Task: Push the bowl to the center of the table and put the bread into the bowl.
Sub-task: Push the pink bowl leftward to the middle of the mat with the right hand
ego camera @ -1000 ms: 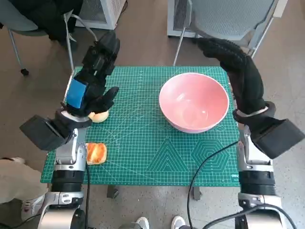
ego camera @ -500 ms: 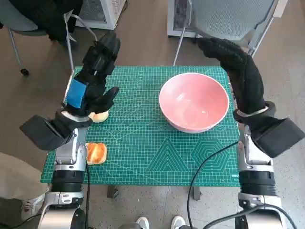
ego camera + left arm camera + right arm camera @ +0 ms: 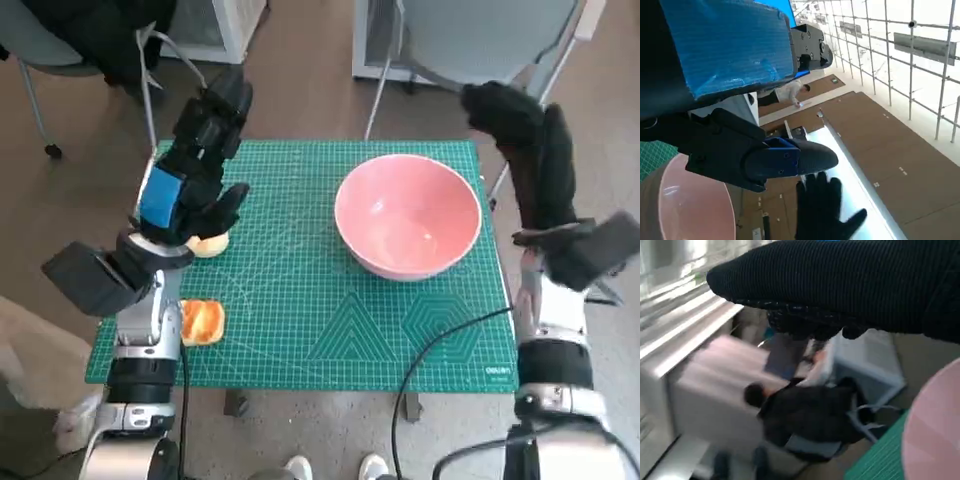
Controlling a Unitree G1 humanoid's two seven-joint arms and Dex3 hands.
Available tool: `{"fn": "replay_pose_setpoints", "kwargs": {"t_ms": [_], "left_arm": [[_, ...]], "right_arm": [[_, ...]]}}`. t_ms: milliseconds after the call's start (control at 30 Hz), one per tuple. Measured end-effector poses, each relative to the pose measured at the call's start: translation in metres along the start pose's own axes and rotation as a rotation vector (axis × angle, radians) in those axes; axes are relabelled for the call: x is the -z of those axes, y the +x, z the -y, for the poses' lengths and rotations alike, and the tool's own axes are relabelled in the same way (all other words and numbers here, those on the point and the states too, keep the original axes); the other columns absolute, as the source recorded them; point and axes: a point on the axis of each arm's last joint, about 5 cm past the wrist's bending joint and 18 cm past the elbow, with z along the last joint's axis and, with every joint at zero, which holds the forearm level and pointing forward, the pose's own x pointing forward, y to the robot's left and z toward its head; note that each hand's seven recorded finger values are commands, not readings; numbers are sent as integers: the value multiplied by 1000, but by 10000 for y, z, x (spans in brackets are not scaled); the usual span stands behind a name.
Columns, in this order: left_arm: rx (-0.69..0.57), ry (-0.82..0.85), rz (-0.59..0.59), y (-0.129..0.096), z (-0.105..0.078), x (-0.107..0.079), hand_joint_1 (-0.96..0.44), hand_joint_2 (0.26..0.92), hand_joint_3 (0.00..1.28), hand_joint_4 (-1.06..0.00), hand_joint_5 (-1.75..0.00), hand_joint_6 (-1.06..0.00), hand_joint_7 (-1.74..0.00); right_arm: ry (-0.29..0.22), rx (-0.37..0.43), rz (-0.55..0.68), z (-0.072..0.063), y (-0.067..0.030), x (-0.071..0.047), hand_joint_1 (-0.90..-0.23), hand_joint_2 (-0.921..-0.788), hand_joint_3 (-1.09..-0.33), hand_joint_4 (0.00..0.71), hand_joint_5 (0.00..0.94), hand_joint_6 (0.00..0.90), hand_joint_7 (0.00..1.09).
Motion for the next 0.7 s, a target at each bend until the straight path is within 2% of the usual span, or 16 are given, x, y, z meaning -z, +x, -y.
{"fn": "replay_pose_setpoints", "kwargs": {"t_ms": [267, 700], "left_arm": [[-1, 3, 7, 7, 0, -14, -722, 921, 440, -38, 0, -78, -218], [-11, 7, 14, 1, -3, -30, -725, 921, 448, -36, 0, -75, -217]], "right_arm": [[4, 90, -132, 49, -28, 110, -714, -921, -953, 59, 0, -1, 288], [15, 130, -327, 17, -128, 269, -697, -921, -982, 57, 1, -1, 278]]}}
